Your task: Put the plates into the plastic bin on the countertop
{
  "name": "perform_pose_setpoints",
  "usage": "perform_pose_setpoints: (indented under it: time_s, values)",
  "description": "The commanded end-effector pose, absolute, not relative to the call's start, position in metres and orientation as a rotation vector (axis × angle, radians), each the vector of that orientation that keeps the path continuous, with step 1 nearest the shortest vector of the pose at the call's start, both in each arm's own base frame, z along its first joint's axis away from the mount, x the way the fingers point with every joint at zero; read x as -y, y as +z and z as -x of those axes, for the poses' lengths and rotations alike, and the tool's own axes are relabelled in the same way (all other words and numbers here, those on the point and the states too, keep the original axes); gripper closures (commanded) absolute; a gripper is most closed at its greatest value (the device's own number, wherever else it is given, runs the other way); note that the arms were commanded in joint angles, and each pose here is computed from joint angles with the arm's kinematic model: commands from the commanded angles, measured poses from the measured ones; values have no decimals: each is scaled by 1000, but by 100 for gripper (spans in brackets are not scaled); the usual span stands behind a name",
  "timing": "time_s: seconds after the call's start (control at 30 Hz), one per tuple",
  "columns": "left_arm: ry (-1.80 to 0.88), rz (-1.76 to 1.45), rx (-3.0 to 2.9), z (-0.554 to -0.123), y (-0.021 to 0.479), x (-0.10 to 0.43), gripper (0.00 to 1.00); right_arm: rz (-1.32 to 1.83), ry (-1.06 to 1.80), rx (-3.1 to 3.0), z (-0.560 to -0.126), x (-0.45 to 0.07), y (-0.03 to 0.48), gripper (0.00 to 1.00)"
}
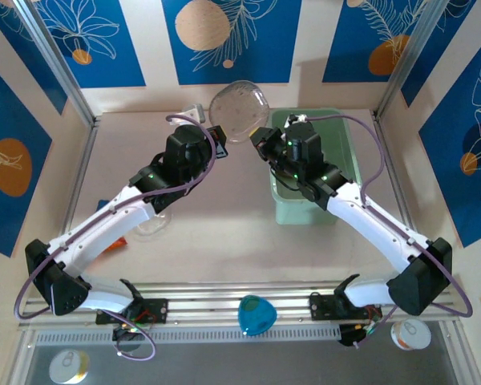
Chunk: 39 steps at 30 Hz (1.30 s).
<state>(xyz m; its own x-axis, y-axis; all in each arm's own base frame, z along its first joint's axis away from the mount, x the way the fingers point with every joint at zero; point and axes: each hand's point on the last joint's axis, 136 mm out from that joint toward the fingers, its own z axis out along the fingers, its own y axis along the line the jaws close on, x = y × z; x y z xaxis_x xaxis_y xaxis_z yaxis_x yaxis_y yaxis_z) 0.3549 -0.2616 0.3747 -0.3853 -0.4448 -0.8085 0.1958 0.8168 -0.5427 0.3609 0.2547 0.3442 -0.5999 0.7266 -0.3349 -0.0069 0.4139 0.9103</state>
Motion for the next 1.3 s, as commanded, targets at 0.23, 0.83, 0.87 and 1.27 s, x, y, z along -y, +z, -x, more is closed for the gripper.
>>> perform_pose_setpoints:
  time_s: [0.23,0.83,0.87,1.27]
  values:
    - [-680,178,-1838,-343,380,253,57,-657,1172,-1869,-365,-238,347,100]
    - [-568,-65,-1901,-342,371,228,28,-1136,820,-1818,-375,-87,304,100]
    - [-586,-66,-1929,-344,364,228,28,-1186,793,-1829,-375,-79,297,100]
    - [-682,45,-2202,-372,288,200,27,-1619,675,-2011,-390,-70,204,100]
